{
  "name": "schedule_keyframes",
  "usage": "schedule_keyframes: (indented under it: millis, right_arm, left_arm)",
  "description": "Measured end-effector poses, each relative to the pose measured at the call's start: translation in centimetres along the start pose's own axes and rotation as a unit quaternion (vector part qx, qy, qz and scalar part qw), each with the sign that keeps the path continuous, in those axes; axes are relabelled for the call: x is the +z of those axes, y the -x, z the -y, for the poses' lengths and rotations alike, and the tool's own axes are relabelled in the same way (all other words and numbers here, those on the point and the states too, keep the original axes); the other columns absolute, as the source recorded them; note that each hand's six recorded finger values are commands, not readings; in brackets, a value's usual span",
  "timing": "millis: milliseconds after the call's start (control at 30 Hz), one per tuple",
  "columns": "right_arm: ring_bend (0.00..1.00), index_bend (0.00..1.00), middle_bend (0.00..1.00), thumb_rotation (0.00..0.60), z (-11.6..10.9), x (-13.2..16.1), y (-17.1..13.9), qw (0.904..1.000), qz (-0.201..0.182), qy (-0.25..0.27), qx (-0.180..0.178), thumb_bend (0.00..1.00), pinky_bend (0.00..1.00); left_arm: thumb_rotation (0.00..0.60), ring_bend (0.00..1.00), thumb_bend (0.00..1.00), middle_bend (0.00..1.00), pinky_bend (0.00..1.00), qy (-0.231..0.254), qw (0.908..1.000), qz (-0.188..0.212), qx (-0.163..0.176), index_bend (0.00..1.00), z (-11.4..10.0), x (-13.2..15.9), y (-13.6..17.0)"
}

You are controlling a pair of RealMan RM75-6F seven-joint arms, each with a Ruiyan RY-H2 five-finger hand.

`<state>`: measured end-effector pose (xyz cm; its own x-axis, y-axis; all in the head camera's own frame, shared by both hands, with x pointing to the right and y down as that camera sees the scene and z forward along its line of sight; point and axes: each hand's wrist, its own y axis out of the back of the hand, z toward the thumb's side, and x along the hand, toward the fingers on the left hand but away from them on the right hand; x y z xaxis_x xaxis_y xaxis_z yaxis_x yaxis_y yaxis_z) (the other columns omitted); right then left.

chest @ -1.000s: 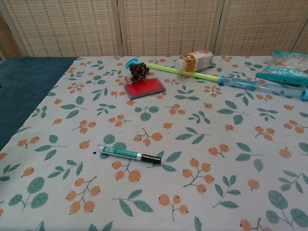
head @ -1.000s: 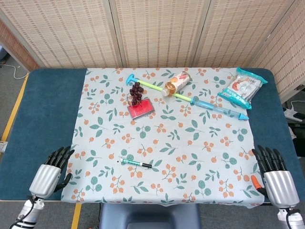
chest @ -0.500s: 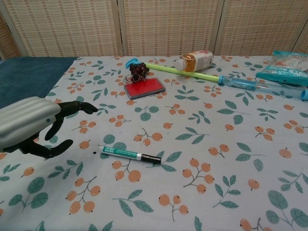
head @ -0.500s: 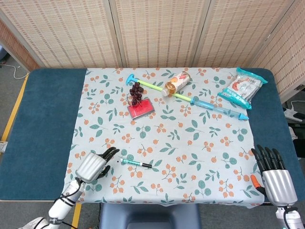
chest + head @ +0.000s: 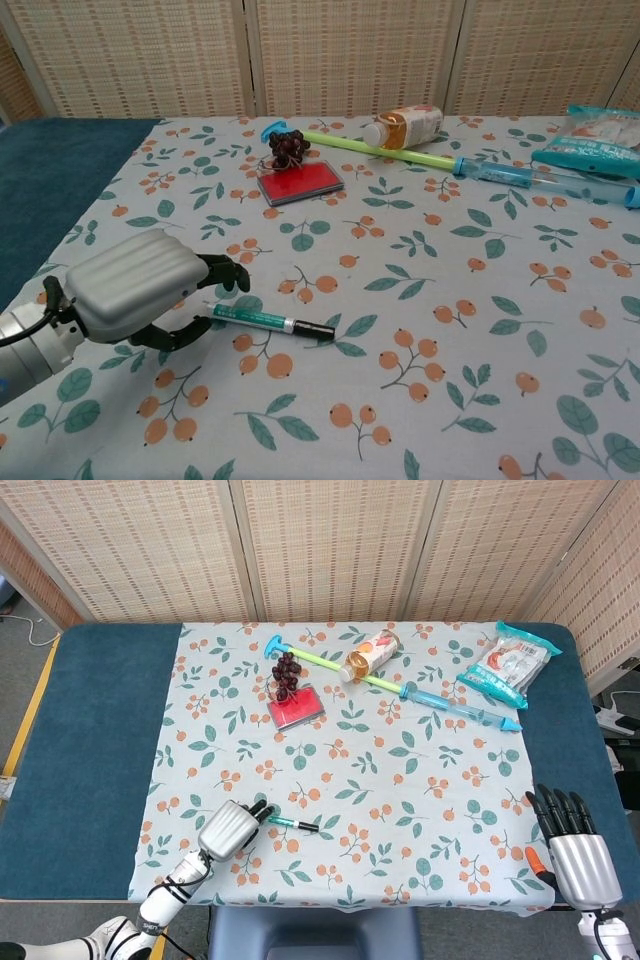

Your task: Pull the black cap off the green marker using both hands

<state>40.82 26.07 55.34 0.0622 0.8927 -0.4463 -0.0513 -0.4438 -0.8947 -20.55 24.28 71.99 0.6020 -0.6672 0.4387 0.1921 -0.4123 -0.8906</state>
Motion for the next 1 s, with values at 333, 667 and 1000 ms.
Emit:
schedule_keyframes:
  millis: [333, 667, 1000]
  right_arm:
    - [0.0, 0.0, 0.0, 0.6, 0.2, 0.0, -0.1, 1.0, 0.001, 0.0, 0.009, 0.24, 0.0]
    - [0.0, 0.0, 0.0, 0.6, 0.1, 0.0, -0.1, 1.0, 0.003, 0.001, 0.009, 0.24, 0.0]
    - [0.0, 0.0, 0.0, 0.6, 0.4, 0.6, -0.1, 0.9999, -0.007, 0.007, 0.009, 0.24, 0.0]
  left_arm:
    - [0.6, 0.76, 0.44, 0.39, 0.94, -0.025, 0.9997, 0.009, 0.001, 0.36, 1.5, 1.0, -0.4]
    - [0.6, 0.79, 0.44, 0.54, 0.96, -0.033, 0.9994, 0.009, 0.012, 0.49, 1.8, 1.5, -1.0]
    - [0.6, 0.88, 0.51, 0.96, 1.0, -0.014, 0.9982, -0.014, 0.056, 0.89, 0.8, 1.5, -1.0]
